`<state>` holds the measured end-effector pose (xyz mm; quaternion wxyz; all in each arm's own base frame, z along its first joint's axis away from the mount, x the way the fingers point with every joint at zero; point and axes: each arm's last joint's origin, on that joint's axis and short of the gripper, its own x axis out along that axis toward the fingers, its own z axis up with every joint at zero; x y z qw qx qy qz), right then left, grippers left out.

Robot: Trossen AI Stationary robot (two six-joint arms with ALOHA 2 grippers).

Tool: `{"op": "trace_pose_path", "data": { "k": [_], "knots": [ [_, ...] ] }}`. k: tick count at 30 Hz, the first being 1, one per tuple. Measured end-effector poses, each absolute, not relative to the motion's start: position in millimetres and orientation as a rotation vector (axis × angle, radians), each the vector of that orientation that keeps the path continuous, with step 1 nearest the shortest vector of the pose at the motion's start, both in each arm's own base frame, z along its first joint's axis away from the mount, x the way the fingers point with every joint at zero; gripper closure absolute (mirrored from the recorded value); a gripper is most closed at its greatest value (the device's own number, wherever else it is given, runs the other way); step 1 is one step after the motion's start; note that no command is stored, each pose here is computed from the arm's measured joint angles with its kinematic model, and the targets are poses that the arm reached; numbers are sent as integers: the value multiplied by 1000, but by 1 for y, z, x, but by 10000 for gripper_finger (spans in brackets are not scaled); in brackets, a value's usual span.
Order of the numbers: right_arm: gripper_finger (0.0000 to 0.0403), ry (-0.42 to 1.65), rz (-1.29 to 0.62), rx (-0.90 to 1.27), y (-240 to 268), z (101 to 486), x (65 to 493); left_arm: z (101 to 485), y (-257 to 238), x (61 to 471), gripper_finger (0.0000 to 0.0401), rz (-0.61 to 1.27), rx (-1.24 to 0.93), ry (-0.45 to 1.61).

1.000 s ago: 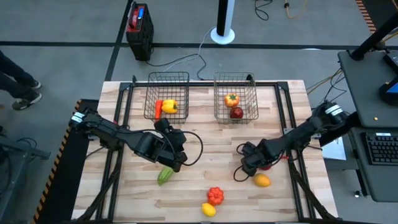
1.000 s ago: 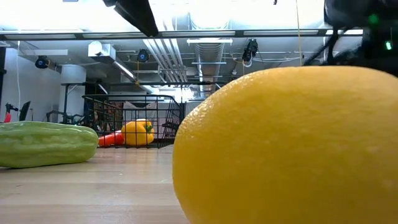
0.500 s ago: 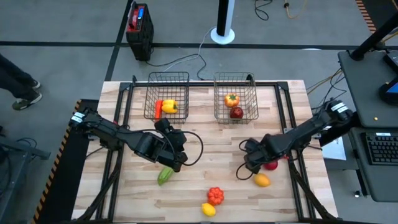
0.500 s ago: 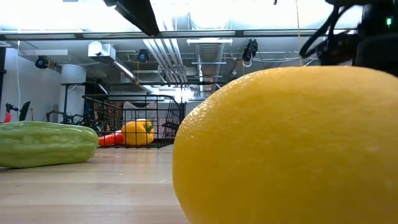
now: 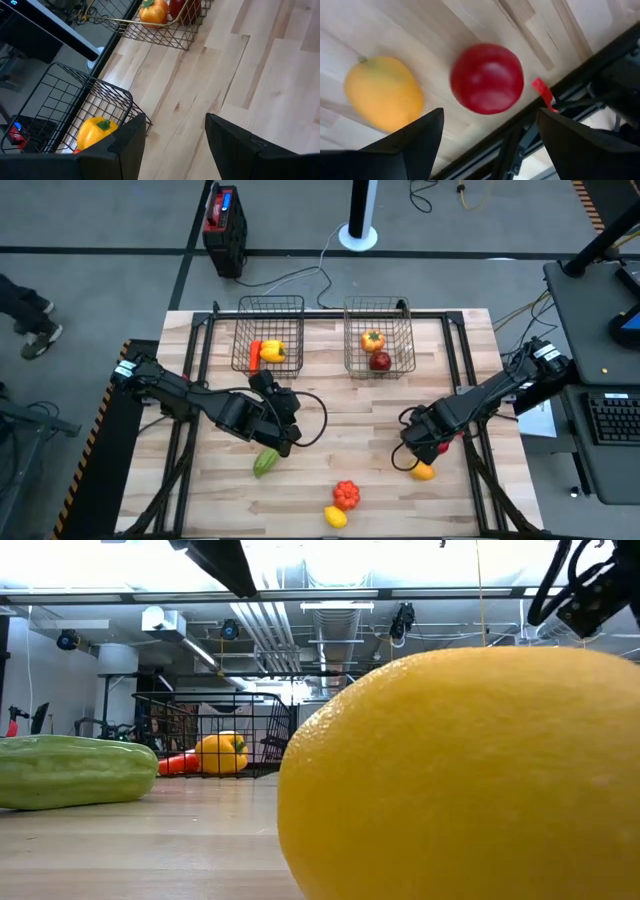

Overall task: Sort produce into baskets
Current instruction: Put the red tomato into the gold wire basket

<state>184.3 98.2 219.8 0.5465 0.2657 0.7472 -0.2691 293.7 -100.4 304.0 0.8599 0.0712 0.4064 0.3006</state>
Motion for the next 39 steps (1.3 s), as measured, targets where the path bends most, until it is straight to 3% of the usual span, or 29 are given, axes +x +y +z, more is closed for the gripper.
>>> {"op": "trace_pose_path", "data": {
  "k": [10,24,39],
  "knots": [
    [86,1790,-675,620,95,202,177,304,-100,294,214,620,172,859],
    [68,1668,-698,664,94,183,180,304,-100,294,214,621,172,858],
    [68,1720,-714,645,89,167,170,304,-100,294,214,620,172,858]
  ]
}}
